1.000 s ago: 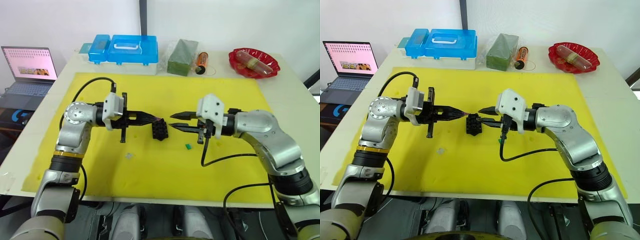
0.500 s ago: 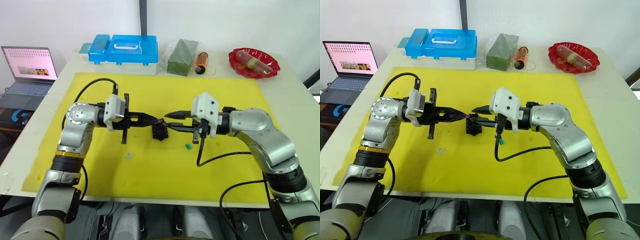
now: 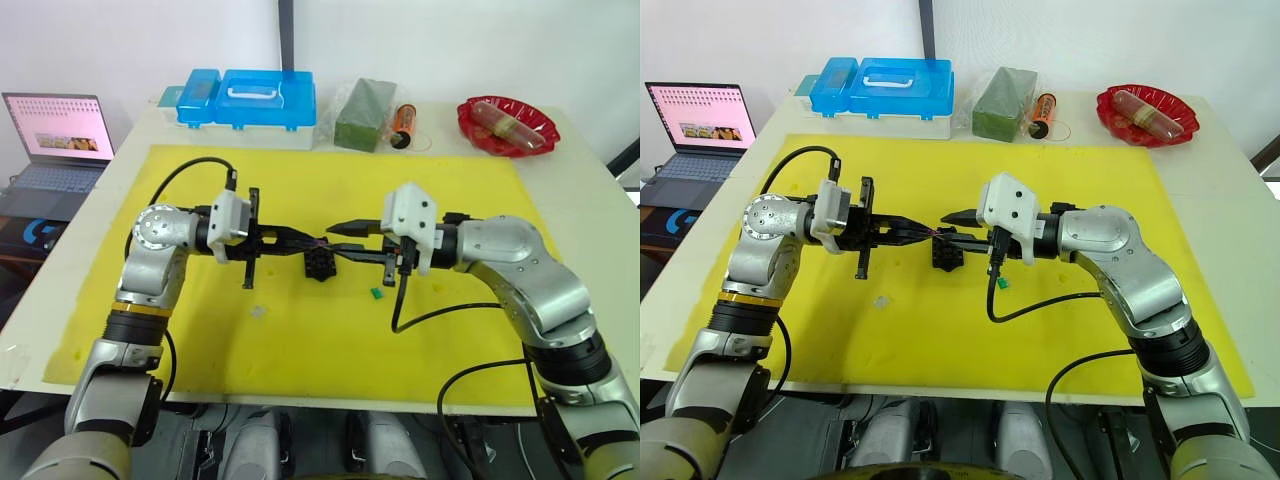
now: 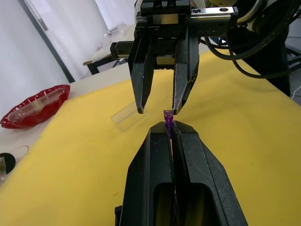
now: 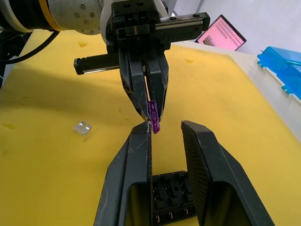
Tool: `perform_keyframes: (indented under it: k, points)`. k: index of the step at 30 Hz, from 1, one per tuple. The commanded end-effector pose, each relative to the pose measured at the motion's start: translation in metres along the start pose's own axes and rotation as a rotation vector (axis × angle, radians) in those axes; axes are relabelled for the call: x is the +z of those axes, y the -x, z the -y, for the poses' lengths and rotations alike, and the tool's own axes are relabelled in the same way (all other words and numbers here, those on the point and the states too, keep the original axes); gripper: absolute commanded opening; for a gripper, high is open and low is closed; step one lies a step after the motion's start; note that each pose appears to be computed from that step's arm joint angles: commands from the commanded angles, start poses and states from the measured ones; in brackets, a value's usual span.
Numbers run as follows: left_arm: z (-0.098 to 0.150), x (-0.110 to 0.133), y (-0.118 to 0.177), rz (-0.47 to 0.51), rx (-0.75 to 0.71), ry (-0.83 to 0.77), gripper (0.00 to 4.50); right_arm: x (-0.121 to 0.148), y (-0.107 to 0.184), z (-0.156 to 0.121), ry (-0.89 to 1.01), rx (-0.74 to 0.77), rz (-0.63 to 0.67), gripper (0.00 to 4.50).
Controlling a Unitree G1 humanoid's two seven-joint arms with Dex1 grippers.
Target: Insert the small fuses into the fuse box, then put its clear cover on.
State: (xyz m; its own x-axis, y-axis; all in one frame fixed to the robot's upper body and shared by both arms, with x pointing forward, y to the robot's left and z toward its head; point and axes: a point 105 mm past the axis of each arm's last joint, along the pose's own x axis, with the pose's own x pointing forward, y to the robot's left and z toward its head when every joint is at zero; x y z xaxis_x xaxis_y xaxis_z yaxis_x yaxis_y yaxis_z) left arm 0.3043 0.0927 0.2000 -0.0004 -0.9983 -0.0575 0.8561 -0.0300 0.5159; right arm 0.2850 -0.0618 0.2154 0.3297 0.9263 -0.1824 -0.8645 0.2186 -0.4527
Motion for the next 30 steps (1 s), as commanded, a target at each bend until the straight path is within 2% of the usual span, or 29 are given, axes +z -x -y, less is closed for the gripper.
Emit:
perform_keyframes:
  k: [1,12,14,16,17,30]
  points:
    - [-0.0045,0.0128,-0.0034,0.033,-0.006,-0.047,0.0,0.0144,0.0016,0.0008,0.044,-0.009,0.04,1.03]
    - [-0.0016,0.0161,-0.0077,0.044,-0.011,-0.05,0.0,0.0126,0.0012,0.0002,0.037,-0.007,0.042,1.03]
    - [-0.0007,0.0166,-0.0081,0.041,-0.013,-0.049,0.0,0.0127,0.0013,0.0002,0.035,-0.009,0.048,0.7]
    - [-0.0007,0.0171,-0.0078,0.038,-0.014,-0.048,0.0,0.0124,0.0017,0.0,0.032,-0.007,0.05,0.11]
    - [-0.0007,0.0175,-0.0078,0.038,-0.014,-0.047,0.0,0.0123,0.0021,-0.0004,0.03,-0.004,0.051,0.05]
    - [0.0012,0.0223,-0.0111,0.035,-0.02,-0.033,0.0,0.0189,0.0056,-0.0039,0.023,0.019,0.072,0.05]
